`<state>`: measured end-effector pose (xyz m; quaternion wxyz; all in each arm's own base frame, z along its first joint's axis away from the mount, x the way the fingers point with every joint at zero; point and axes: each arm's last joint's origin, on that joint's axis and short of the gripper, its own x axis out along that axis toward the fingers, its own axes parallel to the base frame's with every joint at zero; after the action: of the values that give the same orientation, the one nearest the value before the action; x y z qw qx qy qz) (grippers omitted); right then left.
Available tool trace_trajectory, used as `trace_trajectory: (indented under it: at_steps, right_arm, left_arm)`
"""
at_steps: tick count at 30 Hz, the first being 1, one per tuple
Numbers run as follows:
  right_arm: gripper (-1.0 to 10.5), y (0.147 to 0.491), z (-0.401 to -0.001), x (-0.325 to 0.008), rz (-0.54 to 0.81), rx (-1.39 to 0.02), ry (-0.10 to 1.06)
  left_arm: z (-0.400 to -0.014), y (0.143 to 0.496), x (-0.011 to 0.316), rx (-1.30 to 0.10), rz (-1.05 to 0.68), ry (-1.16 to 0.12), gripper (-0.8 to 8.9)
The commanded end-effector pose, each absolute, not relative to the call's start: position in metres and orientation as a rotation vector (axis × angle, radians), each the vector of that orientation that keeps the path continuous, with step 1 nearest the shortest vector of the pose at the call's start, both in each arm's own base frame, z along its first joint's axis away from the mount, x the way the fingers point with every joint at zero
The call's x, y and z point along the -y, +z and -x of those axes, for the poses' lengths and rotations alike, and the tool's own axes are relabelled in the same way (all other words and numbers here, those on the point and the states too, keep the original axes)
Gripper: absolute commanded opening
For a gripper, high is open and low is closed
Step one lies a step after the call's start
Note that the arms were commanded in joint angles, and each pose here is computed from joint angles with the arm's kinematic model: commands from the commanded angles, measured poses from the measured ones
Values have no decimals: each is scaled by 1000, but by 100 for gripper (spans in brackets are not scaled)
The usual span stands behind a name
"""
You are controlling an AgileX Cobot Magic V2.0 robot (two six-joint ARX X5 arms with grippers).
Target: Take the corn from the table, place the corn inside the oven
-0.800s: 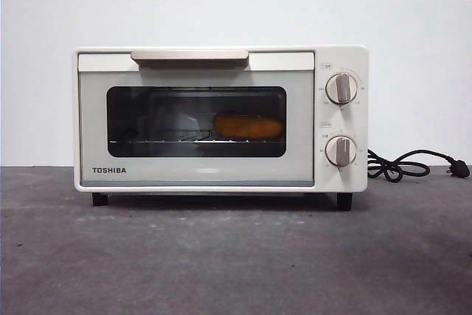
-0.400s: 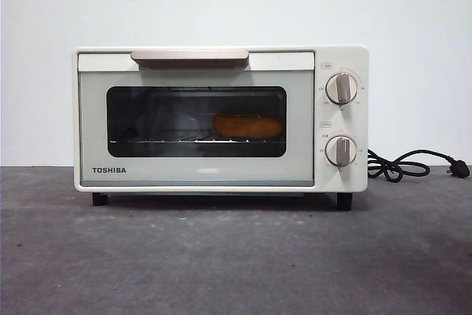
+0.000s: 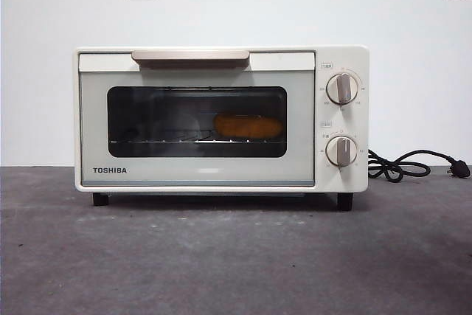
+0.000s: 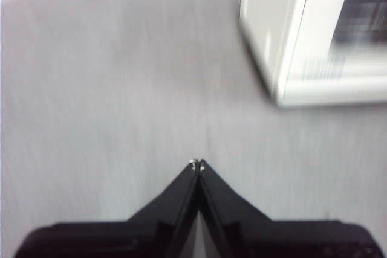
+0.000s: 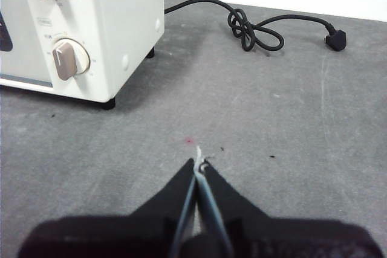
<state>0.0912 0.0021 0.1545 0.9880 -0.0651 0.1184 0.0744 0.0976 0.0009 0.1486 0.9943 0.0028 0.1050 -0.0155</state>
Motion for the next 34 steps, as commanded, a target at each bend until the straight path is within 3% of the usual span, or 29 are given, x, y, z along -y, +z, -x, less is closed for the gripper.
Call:
trace_trajectory:
  at_steps: [1,11,34]
  right_arm:
    - [1,153,-92,-2,137,-235,149]
    - [1,153,-92,-2,137,-237,149]
    - [1,153,-92,-2,137,-237,149]
  left_arm:
    - [-96,150,-1,-167,-2,-24,-3]
    - [-96,150,-1,-167,-1,-25,-3]
    - [-102,138,-1,-316,5,-26,-3]
